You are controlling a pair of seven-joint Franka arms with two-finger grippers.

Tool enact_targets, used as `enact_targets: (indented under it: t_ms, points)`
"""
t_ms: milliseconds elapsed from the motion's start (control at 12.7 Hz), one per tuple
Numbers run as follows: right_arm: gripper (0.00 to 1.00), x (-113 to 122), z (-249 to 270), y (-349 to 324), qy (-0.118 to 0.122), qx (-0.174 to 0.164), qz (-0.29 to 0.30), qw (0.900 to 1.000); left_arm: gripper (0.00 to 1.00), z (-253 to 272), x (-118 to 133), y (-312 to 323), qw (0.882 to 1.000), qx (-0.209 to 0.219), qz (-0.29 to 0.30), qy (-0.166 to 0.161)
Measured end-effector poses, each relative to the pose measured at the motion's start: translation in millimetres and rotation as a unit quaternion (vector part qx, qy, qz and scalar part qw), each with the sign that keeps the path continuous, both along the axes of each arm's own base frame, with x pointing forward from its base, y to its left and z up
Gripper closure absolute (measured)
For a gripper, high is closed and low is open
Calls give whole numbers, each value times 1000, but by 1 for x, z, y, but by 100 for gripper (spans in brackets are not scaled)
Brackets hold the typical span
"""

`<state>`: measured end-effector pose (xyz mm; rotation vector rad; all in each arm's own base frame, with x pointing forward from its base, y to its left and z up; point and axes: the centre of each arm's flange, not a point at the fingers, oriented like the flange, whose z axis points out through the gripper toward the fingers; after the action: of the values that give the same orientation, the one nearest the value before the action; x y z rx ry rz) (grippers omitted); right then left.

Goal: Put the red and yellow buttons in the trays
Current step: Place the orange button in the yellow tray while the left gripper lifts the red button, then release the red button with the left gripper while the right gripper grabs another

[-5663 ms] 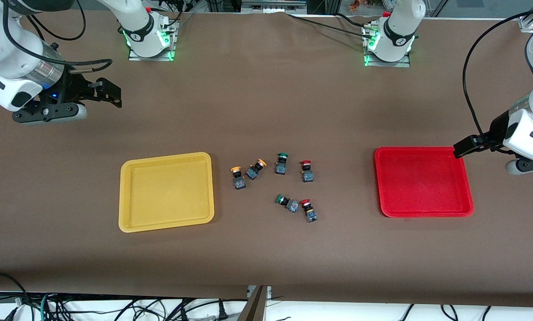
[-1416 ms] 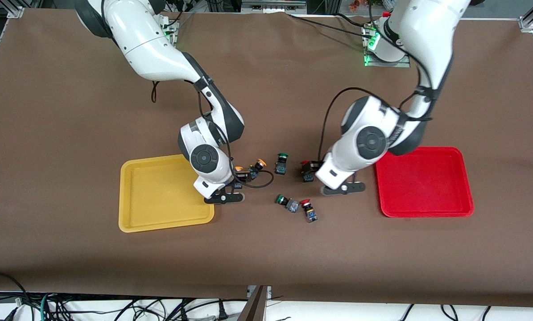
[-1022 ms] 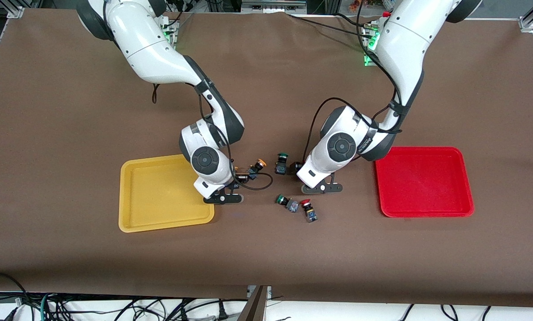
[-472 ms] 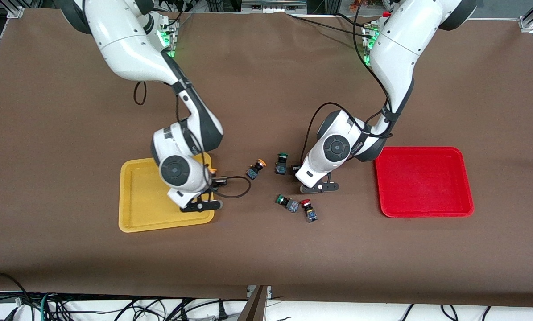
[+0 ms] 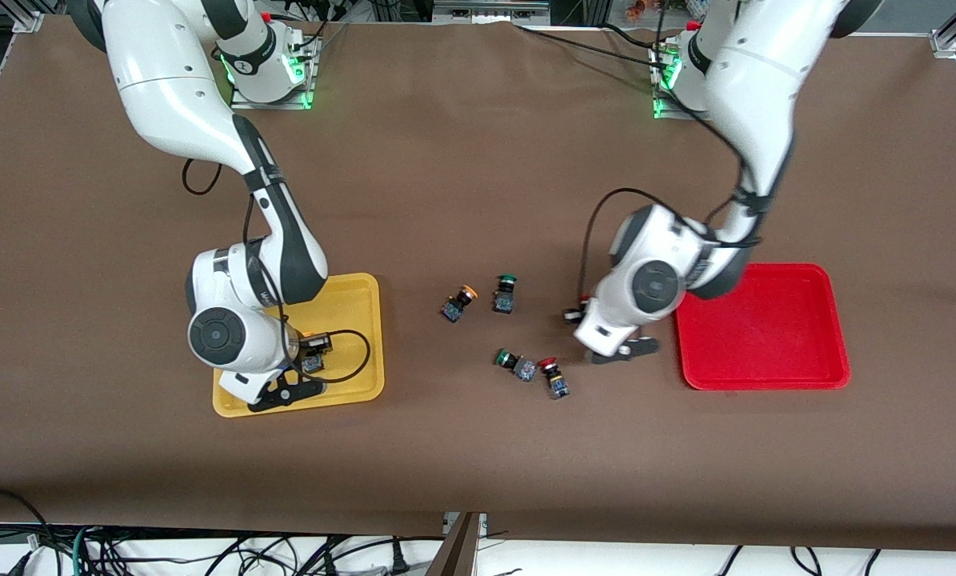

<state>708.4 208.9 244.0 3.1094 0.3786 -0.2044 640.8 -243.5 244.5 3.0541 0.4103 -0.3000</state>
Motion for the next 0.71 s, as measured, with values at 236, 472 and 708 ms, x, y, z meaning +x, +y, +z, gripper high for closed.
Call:
enact_targets:
  t_ms: [236, 472, 708]
  points:
    - [11, -24, 27, 76, 8, 7, -132, 991, 57, 31, 22, 131, 997, -22, -72, 22]
    - [11, -62, 28, 173, 4, 26, -254, 967, 57, 13, 17, 255, 984, -75, -159, 40]
    - [11, -77, -6, 209, 10, 45, -346, 937, 57, -25, -2, 266, 971, -104, -205, 63]
